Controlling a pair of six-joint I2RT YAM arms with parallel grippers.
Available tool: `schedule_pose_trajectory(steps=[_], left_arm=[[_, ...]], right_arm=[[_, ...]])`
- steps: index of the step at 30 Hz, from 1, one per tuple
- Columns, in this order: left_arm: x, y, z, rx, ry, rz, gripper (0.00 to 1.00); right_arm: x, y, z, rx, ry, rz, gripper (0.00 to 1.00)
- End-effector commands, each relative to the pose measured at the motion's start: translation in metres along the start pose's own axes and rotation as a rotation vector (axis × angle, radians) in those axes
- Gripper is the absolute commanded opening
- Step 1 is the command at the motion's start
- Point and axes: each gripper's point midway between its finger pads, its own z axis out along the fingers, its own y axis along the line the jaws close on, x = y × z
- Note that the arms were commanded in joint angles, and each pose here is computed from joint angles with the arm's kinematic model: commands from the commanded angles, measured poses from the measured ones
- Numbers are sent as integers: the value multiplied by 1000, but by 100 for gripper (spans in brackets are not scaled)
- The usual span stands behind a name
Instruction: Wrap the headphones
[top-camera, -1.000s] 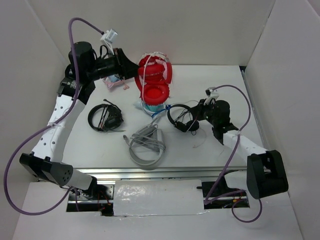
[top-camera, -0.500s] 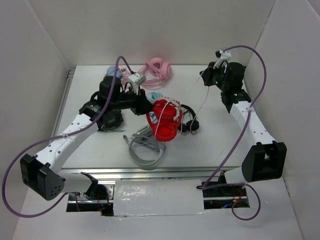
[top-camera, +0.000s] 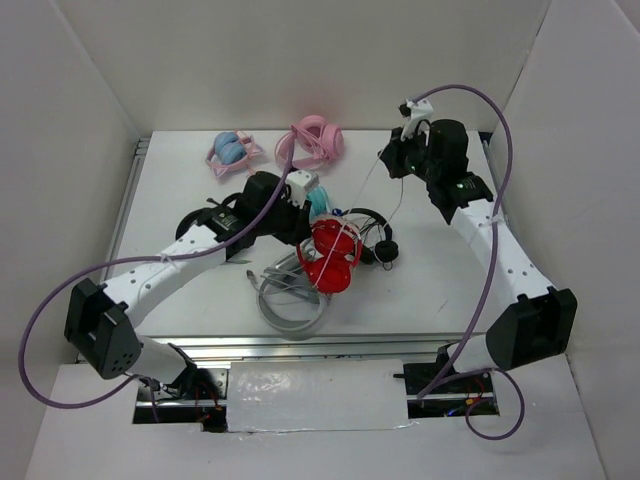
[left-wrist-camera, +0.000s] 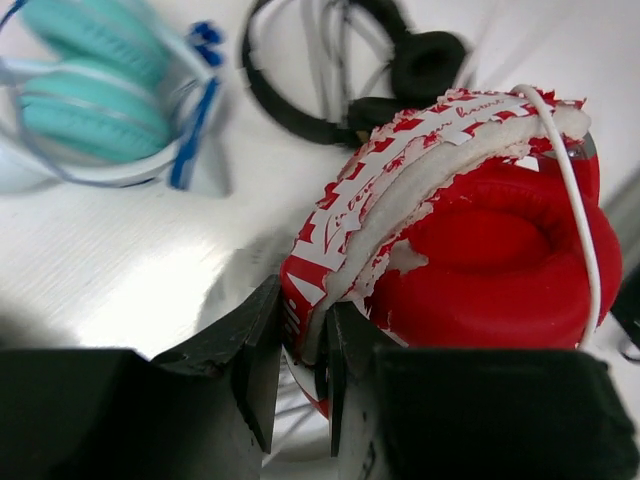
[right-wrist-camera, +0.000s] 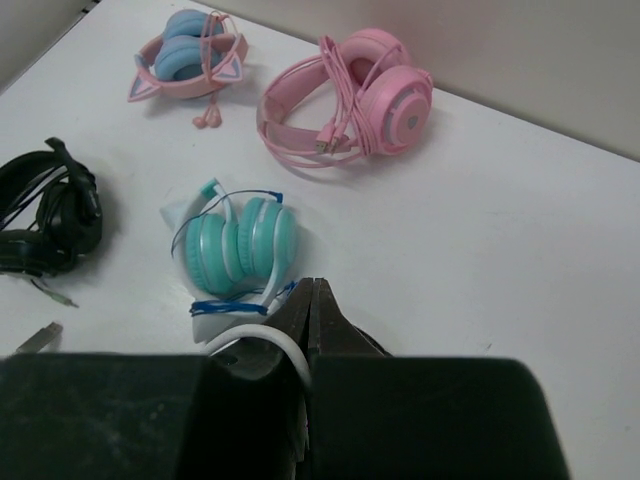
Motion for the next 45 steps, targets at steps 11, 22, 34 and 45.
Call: schedule_pose_trajectory(steps=[11, 22, 34, 45], left_arm=[[-65, 77, 11, -437, -82, -203, 0], [-131, 84, -8, -463, -239, -333, 0], [-206, 110, -59, -433, -450, -511, 0], [-231, 95, -90, -379, -574, -603, 0]], right_arm=[[-61, 99, -54, -97, -56, -76, 0], [-52, 140, -77, -80, -33, -87, 0], [-10, 176, -84, -209, -15, -21, 0], [-2, 207, -55, -322, -95, -81, 18]])
